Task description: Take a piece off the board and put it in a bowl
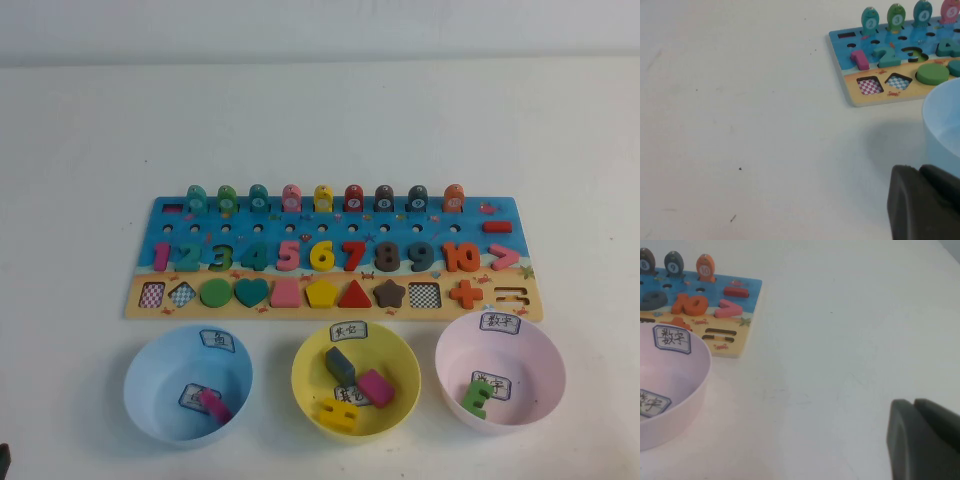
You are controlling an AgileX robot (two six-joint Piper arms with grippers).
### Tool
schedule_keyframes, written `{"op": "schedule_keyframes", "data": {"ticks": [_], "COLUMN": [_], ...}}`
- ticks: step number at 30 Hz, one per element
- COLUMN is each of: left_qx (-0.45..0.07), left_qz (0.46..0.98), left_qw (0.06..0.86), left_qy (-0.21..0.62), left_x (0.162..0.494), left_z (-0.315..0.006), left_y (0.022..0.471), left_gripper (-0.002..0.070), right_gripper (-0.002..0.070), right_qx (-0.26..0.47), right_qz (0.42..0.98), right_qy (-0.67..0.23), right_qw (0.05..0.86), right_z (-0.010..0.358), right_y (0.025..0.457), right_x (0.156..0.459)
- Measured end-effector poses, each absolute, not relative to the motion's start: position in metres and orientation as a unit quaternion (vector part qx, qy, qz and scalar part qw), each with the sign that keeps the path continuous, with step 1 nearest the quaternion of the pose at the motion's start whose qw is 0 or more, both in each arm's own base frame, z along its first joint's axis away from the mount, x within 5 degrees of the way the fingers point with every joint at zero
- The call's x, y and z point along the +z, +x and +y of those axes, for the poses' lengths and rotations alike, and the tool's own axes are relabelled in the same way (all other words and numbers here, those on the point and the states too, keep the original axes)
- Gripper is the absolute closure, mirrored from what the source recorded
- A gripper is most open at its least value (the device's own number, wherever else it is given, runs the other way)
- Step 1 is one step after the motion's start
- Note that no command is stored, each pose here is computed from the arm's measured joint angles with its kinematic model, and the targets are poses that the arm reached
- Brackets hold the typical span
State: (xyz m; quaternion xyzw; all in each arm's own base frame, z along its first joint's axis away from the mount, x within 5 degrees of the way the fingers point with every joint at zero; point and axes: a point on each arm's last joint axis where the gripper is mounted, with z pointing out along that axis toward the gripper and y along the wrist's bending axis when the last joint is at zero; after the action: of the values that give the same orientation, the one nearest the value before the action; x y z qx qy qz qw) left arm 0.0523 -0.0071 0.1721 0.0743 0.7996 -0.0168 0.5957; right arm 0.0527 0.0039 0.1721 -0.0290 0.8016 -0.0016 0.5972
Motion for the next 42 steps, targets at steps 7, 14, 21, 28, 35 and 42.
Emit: {"op": "schedule_keyframes", "data": {"ticks": [7,14,21,28,35,42], "left_qx": [-0.017,-0.012,-0.004,-0.045,-0.223,-0.267], "left_qz": [0.8,0.799,0.799,0.791,0.716,0.674], "left_qw": [0.596,0.596,0.596,0.607,0.652,0.667], "left_qy": [0.074,0.077,0.083,0.053,-0.115,-0.173], "left_x": [0.172,0.172,0.172,0.175,0.194,0.201], "left_z": [-0.007,-0.007,-0.006,-0.009,-0.012,-0.008], "left_y": [0.052,0.052,0.052,0.053,0.055,0.056], "left_gripper": [0.0678,0.0678,0.0678,0.0678,0.0678,0.0678], "right_gripper": [0.0694,0.0694,0.0694,0.0694,0.0694,0.0694], "right_qx": [-0.002,-0.002,-0.002,-0.002,-0.002,-0.002], "right_qz": [0.802,0.802,0.802,0.802,0.802,0.802], "right_qy": [-0.029,-0.029,-0.029,-0.029,-0.029,-0.029], "right_qw": [0.597,0.597,0.597,0.597,0.597,0.597], "right_z": [0.004,0.004,0.004,0.004,0.004,0.004], "right_y": [0.053,0.053,0.053,0.053,0.053,0.053], "right_x": [0.172,0.172,0.172,0.172,0.172,0.172]}}
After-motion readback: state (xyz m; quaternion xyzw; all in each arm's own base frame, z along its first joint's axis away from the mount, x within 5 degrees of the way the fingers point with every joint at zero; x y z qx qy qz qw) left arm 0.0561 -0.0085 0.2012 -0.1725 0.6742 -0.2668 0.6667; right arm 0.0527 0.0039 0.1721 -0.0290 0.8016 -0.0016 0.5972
